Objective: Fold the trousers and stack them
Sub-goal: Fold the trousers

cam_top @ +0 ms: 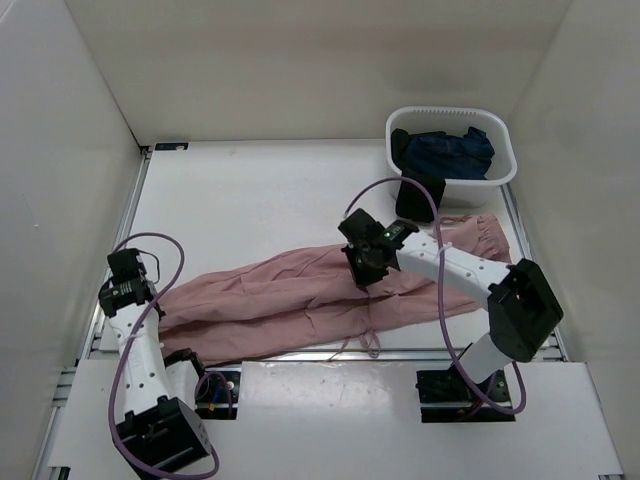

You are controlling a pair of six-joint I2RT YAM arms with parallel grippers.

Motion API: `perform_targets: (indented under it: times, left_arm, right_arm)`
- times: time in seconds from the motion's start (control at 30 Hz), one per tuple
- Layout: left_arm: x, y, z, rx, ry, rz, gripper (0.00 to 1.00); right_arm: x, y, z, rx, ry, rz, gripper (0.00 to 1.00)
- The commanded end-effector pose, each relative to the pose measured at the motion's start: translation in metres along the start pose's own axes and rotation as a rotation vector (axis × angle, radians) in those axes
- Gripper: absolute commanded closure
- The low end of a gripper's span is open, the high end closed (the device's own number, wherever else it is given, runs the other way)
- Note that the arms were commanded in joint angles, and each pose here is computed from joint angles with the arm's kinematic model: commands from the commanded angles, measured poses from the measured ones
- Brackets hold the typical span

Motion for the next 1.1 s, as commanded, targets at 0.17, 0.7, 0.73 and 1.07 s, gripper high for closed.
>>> perform_targets:
  times: [0.17,0.7,0.73,1.07]
  left_arm:
    - [-0.044,-0.029,-0.029,0.028,0.079,-0.240,0.57]
    - [-0.093,-0.013,0.114,-0.036,-0.332,-0.361,0.00]
    - [-0.077,-0.013,0.119,-0.037,-0.306,-0.338,0.00]
    - [-0.006,-0.046,0.082,0.030,-0.108,-0.335,0.03]
  right_arm:
    - [0.027,-0.023,-0.073,-0.023,0.163,-0.052,0.98]
    - [-0.006,0.041,0.057,-0.083,-0.105,0.035,0.81]
    - [0.017,0.043,0.057,-0.088,-0.062,0.004,0.83]
    - [0.071,0.054,0.047,-0.112,0.070,0.030,0.96]
Point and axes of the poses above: each gripper's point midway between its finger pads, its own x axis out along the fingers, its own y axis along the line the jaws close on, z = x × y, the point moved 1 cm from there along -x, back along the fingers, and after that the axes turned 14 degrees about x, right-handed, at the moved point
